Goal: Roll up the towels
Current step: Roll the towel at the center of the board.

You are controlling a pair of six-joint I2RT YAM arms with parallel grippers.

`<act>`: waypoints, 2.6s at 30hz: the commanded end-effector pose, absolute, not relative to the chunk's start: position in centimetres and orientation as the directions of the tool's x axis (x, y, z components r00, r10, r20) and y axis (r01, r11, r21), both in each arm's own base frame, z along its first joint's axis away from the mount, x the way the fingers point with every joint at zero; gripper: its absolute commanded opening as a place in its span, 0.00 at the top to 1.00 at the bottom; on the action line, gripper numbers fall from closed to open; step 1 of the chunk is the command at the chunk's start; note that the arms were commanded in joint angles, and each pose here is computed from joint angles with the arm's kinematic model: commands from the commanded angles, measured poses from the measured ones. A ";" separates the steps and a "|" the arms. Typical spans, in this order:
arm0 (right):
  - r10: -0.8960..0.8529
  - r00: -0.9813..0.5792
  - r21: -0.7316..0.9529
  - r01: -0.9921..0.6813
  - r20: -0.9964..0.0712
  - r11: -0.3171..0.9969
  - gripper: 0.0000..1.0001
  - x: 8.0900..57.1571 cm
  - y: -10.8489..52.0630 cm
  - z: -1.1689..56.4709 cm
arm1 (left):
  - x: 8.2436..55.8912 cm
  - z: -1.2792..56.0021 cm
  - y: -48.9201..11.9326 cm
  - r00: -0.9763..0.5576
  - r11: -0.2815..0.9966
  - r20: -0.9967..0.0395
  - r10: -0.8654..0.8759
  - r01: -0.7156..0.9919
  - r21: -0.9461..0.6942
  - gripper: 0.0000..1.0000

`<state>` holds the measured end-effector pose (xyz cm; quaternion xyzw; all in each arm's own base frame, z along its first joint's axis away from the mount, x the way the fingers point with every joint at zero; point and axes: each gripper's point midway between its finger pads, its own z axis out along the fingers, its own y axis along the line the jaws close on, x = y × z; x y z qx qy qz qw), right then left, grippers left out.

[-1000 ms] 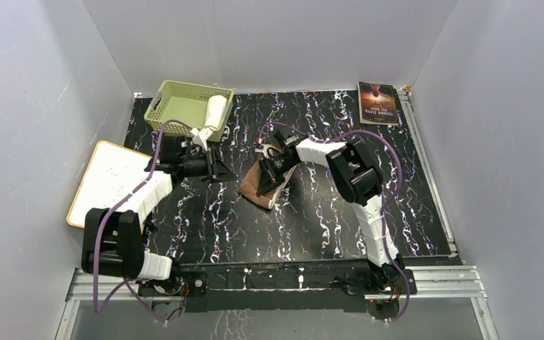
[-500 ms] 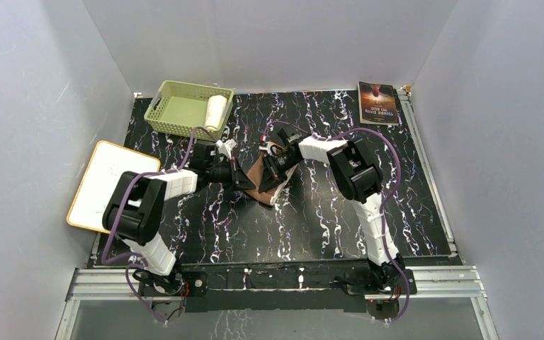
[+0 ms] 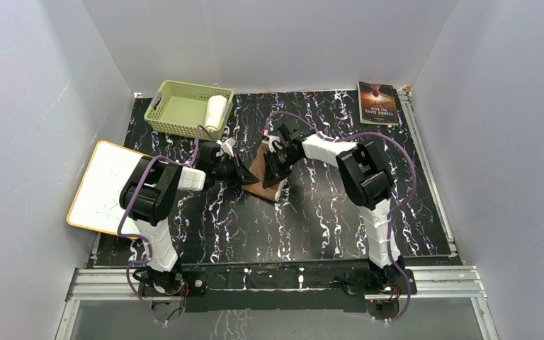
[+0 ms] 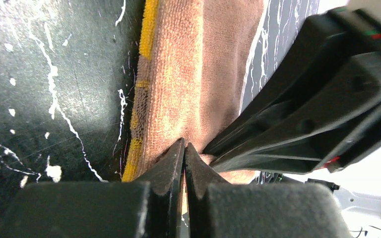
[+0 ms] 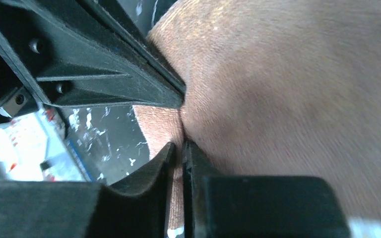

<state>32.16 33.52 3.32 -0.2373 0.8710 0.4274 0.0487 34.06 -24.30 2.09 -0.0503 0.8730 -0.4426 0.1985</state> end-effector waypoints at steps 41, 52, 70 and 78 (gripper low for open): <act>-0.446 -0.821 0.775 -0.527 -0.358 0.349 1.00 28.6 30.7 1.6 | 27.0 -4.0 -22.1 -0.929 0.734 -0.164 -0.332 -0.145 -0.663 1.00; -0.438 -0.648 0.413 -0.748 -0.623 0.520 0.54 31.7 31.5 10.5 | 24.8 -5.8 -21.5 -0.920 0.798 -0.133 -0.368 -0.239 -0.553 1.00; -0.569 0.070 -0.443 -0.706 -0.820 0.553 0.19 27.0 28.9 13.3 | 26.2 -4.6 -22.7 -0.935 0.791 -0.164 -0.315 -0.163 -0.589 1.00; -0.755 0.369 -0.726 -0.658 -0.542 0.200 0.17 26.0 28.2 9.7 | 25.7 -5.0 -23.3 -0.954 0.771 -0.121 -0.276 -0.145 -0.620 1.00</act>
